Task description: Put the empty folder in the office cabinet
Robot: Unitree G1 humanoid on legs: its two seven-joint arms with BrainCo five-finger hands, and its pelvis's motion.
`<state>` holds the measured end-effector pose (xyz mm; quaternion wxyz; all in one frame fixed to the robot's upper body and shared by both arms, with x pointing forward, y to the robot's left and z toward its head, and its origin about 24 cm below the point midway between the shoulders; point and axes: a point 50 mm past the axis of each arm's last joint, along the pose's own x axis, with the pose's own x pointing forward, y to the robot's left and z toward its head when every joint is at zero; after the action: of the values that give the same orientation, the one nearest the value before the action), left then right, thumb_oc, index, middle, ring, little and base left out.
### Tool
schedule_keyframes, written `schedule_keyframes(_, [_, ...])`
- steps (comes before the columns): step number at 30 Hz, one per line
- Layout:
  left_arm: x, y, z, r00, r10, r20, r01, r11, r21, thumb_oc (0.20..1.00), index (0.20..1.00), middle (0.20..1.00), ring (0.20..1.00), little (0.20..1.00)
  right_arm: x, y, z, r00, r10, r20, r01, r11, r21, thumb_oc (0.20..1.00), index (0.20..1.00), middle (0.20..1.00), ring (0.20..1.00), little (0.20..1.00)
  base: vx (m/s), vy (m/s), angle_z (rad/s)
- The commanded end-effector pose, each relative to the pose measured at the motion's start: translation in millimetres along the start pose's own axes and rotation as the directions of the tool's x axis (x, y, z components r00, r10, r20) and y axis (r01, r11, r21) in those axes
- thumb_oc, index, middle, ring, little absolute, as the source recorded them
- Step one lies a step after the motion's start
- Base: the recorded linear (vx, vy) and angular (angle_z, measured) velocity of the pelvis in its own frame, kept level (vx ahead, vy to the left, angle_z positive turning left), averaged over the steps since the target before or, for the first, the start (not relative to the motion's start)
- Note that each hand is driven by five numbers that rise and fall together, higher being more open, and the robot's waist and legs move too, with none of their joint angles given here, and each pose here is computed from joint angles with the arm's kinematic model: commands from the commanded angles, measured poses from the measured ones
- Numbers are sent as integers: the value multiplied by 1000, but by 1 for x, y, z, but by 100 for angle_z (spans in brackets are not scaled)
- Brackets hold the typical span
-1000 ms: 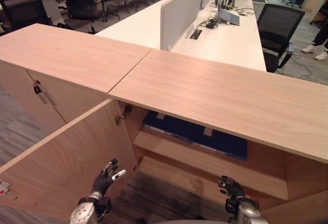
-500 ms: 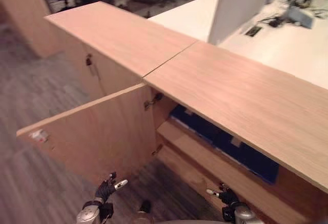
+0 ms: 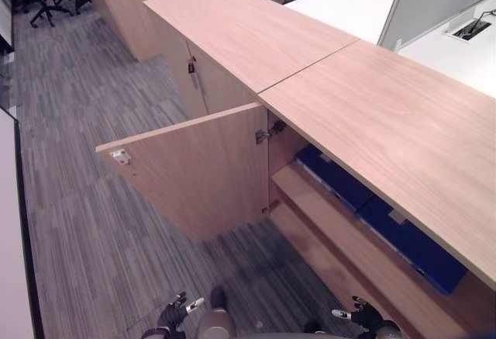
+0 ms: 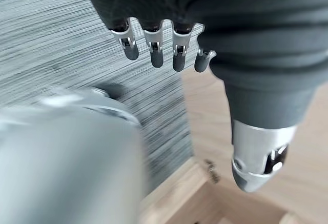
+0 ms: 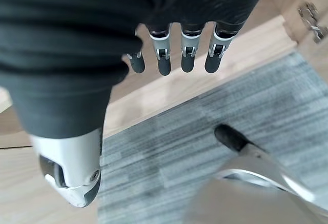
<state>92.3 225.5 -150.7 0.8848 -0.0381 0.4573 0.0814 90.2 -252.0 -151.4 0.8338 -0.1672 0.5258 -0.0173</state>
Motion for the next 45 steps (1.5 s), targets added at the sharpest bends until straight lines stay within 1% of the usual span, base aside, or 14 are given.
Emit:
schedule_keyframes(1, [9,16,40,992,34,119,-40,998,47,1000,1000,1000,1000,1000,7,7,40,992,3,123,-10,998,54,1000,1000,1000,1000,1000,-32,58,36])
schedule_keyframes(7, [9,6,47,989,-25,147,11,996,94,1000,1000,1000,1000,1000,7,6,37,995,-14,97,4,994,107,1000,1000,1000,1000,1000,68,94,33])
schedule_keyframes(12, [10,3,61,981,-62,181,30,985,172,1000,1000,1000,1000,1000,9,11,46,992,-6,123,-10,992,125,1000,1000,1000,1000,1000,38,114,15])
schedule_keyframes(17, [10,1,71,973,-92,213,48,978,205,1000,1000,1000,1000,1000,9,13,51,991,-5,137,-15,989,144,1000,1000,1000,1000,1000,9,151,-2])
schedule_keyframes(21, [11,-1,72,972,-118,203,63,965,256,1000,1000,1000,1000,1000,9,13,60,987,-13,162,-18,981,192,1000,1000,1000,1000,1000,-31,209,-23])
schedule_keyframes(26, [14,-2,72,976,-116,183,62,959,277,1000,1000,1000,1000,1000,10,13,69,983,-26,181,-20,968,248,1000,1000,1000,1000,1000,-145,123,-73])
schedule_keyframes(30, [15,-1,70,980,-121,156,68,948,311,1000,1000,1000,1000,1000,11,14,68,984,-16,177,-27,971,236,1000,1000,1000,1000,1000,-283,241,-77])
schedule_keyframes(33, [12,4,56,989,-96,116,61,958,279,1000,1000,1000,1000,1000,11,16,62,988,-10,156,-26,974,226,1000,1000,1000,1000,1000,-210,160,-168])
schedule_keyframes(37, [11,6,51,991,-84,106,54,964,259,1000,1000,1000,1000,1000,12,14,63,989,-15,145,-17,977,214,1000,1000,1000,1000,1000,-189,-16,-132])
schedule_keyframes(43, [10,-3,44,990,-97,98,71,968,242,1000,1000,1000,1000,1000,13,4,68,987,-37,153,6,979,203,1000,1000,1000,1000,1000,-128,-163,-54])
schedule_keyframes(45, [10,-5,37,993,-97,74,77,969,236,1000,1000,1000,1000,1000,12,-3,70,985,-49,167,15,981,194,1000,1000,1000,1000,1000,-168,-172,-37])
